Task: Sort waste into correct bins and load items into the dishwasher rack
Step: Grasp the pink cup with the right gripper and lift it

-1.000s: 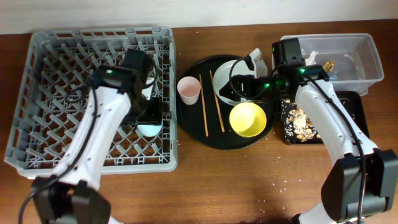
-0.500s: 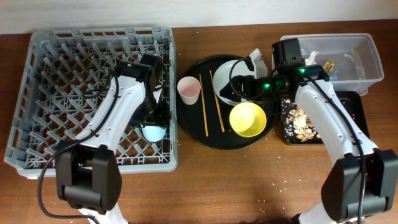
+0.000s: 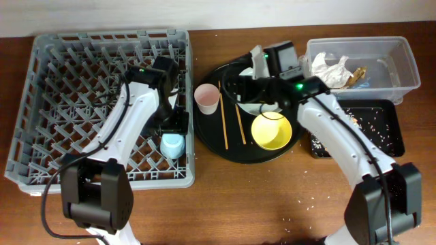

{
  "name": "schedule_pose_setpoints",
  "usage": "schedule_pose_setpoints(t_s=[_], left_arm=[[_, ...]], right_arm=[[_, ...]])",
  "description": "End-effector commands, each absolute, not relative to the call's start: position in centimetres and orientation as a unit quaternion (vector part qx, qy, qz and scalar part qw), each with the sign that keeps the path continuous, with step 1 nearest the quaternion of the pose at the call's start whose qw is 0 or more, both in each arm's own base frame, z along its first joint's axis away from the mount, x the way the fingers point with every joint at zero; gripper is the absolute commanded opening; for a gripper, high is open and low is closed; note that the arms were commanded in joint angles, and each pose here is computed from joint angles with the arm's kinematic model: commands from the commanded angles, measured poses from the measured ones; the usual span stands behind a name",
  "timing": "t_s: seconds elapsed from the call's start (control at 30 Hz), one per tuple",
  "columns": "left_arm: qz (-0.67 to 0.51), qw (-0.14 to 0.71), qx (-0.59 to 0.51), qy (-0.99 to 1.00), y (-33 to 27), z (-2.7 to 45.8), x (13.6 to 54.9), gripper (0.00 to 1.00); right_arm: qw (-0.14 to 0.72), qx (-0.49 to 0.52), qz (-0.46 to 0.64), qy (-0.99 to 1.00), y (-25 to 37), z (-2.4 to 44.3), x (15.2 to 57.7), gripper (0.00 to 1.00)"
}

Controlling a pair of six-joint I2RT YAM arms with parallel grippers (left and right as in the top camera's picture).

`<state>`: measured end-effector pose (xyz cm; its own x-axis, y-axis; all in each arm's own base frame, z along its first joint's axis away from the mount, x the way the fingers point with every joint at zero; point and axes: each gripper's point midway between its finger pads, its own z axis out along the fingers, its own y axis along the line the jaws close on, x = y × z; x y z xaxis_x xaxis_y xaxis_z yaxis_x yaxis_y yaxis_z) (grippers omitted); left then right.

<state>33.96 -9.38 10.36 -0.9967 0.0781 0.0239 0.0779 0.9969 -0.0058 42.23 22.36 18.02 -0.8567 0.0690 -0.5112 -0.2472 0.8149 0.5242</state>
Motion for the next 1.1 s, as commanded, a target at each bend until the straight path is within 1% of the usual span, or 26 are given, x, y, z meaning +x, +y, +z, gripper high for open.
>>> schedule_pose_setpoints(t_s=[0.0, 0.07, 0.17, 0.3, 0.33, 0.4, 0.43, 0.5, 0.53, 0.57, 0.6, 0.63, 0.83, 0.9, 0.97, 1.0, 1.03, 1.07], left_arm=[[0.011, -0.067, -0.003, -0.998, -7.5, 15.4, 38.2, 0.83], [0.019, -0.093, 0.014, -0.995, -6.4, 17.6, 39.4, 0.84], [0.034, -0.122, 0.038, -0.991, -5.0, 19.9, 40.6, 0.85], [0.043, -0.125, 0.062, -0.989, -3.2, 20.1, 40.9, 0.84], [0.043, -0.125, 0.066, -0.989, -2.9, 20.1, 40.9, 0.84], [0.042, -0.127, 0.072, -0.988, -2.5, 20.1, 41.0, 0.84], [0.042, -0.127, 0.072, -0.988, -2.4, 20.1, 41.0, 0.84], [0.043, -0.128, 0.072, -0.988, -2.4, 20.1, 41.1, 0.84], [0.043, -0.128, 0.072, -0.988, -2.4, 20.1, 41.1, 0.84], [0.043, -0.128, 0.072, -0.988, -2.4, 20.1, 41.1, 0.84], [0.043, -0.128, 0.072, -0.988, -2.4, 20.1, 41.1, 0.84], [0.043, -0.128, 0.072, -0.988, -2.5, 20.1, 41.1, 0.84], [0.052, -0.127, 0.07, -0.988, -2.8, 20.1, 41.1, 0.83], [0.068, -0.126, 0.068, -0.987, -3.3, 20.2, 41.1, 0.83], [0.094, -0.122, 0.061, -0.986, -4.3, 20.3, 41.0, 0.84], [0.122, -0.12, 0.042, -0.984, -5.3, 20.5, 40.9, 0.87], [0.157, -0.119, 0.02, -0.98, -6.5, 20.8, 40.7, 0.99], [0.199, -0.117, 0.004, -0.973, -8.0, 21.3, 40.6, 0.99]], right_arm=[[0.28, 0.016, 0.241, 0.929, 22.6, 15.5, 43.8, 0.86], [0.279, 0.027, 0.238, 0.93, 23.4, 14.6, 44.1, 0.84], [0.264, 0.046, 0.242, 0.933, 24.4, 12.3, 44.5, 0.73], [0.239, 0.072, 0.247, 0.936, 25.3, 8.4, 45.4, 0.65], [0.237, 0.075, 0.246, 0.937, 25.4, 7.6, 45.6, 0.61], [0.232, 0.077, 0.244, 0.939, 25.4, 7.0, 45.6, 0.5], [0.232, 0.077, 0.244, 0.939, 25.4, 7.0, 45.6, 0.43], [0.233, 0.077, 0.242, 0.939, 25.3, 7.0, 45.6, 0.24], [0.234, 0.078, 0.241, 0.939, 25.2, 7.0, 45.7, 0.18], [0.234, 0.078, 0.24, 0.939, 25.2, 6.9, 45.7, 0.14], [0.232, 0.078, 0.234, 0.941, 25.0, 6.8, 45.6, 0.07], [0.231, 0.08, 0.229, 0.942, 24.8, 6.6, 45.5, 0.04], [0.215, 0.065, 0.22, 0.949, 24.5, 6.0, 44.7, 0.04], [0.203, 0.042, 0.258, 0.944, 25.0, 7.3, 44.5, 0.04], [0.196, 0.027, 0.304, 0.932, 24.7, 9.8, 44.4, 0.04], [0.194, 0.012, 0.336, 0.922, 24.3, 11.7, 44.2, 0.04], [0.193, -0.007, 0.369, 0.909, 23.8, 13.7, 43.7, 0.04], [0.196, -0.032, 0.401, 0.894, 23.0, 15.9, 43.2, 0.04]])
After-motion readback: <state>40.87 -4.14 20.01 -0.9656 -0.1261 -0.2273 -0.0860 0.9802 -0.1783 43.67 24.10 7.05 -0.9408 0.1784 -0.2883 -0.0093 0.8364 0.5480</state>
